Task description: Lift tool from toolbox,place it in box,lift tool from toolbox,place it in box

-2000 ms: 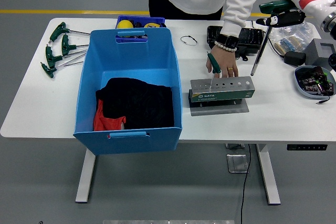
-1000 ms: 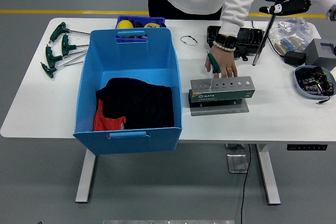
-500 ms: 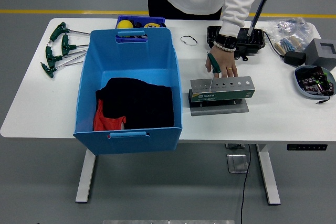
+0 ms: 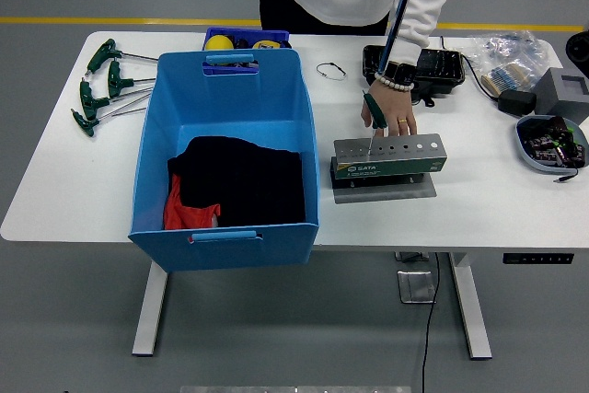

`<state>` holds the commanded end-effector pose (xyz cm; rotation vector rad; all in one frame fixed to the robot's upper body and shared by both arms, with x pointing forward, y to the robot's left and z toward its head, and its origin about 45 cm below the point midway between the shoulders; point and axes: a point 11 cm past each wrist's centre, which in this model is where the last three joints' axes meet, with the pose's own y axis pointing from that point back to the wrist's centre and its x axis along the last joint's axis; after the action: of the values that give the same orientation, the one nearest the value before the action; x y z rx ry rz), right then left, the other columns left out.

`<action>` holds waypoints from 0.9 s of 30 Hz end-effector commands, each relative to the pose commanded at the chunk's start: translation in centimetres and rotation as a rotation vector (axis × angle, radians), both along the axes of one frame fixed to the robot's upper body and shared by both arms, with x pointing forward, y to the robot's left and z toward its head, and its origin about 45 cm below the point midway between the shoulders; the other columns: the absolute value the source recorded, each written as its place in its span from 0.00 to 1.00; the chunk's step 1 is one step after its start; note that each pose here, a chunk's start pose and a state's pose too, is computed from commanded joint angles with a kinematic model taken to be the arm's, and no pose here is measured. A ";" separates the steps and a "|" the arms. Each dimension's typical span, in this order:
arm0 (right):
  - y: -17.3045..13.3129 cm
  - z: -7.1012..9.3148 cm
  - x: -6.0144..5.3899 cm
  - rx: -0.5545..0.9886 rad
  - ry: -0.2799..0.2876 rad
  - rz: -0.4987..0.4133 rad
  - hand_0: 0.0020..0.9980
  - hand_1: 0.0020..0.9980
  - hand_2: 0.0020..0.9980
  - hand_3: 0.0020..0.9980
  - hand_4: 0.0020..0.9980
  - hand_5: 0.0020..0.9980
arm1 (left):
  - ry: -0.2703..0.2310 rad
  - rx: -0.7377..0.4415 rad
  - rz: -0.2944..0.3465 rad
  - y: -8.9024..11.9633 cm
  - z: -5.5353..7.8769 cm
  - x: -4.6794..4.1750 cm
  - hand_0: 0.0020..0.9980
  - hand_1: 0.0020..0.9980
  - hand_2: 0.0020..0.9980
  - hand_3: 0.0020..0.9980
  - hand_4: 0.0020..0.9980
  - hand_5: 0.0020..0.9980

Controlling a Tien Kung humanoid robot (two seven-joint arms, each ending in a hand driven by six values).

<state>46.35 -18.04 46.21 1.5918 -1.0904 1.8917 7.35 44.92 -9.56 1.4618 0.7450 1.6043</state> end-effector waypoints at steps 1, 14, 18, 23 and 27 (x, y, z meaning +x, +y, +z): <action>0.8 -0.2 -0.2 0.002 0.003 0.017 0.00 0.00 1.00 0.00 1.00 0.76 | 0.001 -0.001 -0.002 0.0 0.0 0.00 0.72 0.66 0.74 0.74 0.76 0.74; 8.5 -3.5 -1.3 -0.004 0.074 0.155 0.00 0.00 1.00 0.00 1.00 0.76 | 0.003 0.000 -0.008 0.0 0.0 0.05 0.73 0.66 0.74 0.75 0.76 0.74; 11.0 -5.4 -2.2 -0.023 0.106 0.205 0.00 0.00 1.00 0.00 1.00 0.76 | 0.003 0.000 -0.011 0.0 0.0 0.12 0.73 0.66 0.74 0.75 0.76 0.74; 13.6 -8.3 -3.4 -0.061 0.155 0.258 0.00 0.00 1.00 0.00 1.00 0.77 | 0.003 0.002 -0.016 0.1 0.1 0.22 0.73 0.66 0.74 0.75 0.76 0.74; 15.0 -11.1 -4.5 -0.109 0.200 0.292 0.00 0.00 1.00 0.00 1.00 0.77 | 0.004 0.003 -0.020 0.1 0.1 0.33 0.73 0.66 0.74 0.74 0.76 0.74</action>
<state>41.89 -3.08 35.13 1.9113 -0.6904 1.8807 7.67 45.00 -9.48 1.4702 0.7283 1.5880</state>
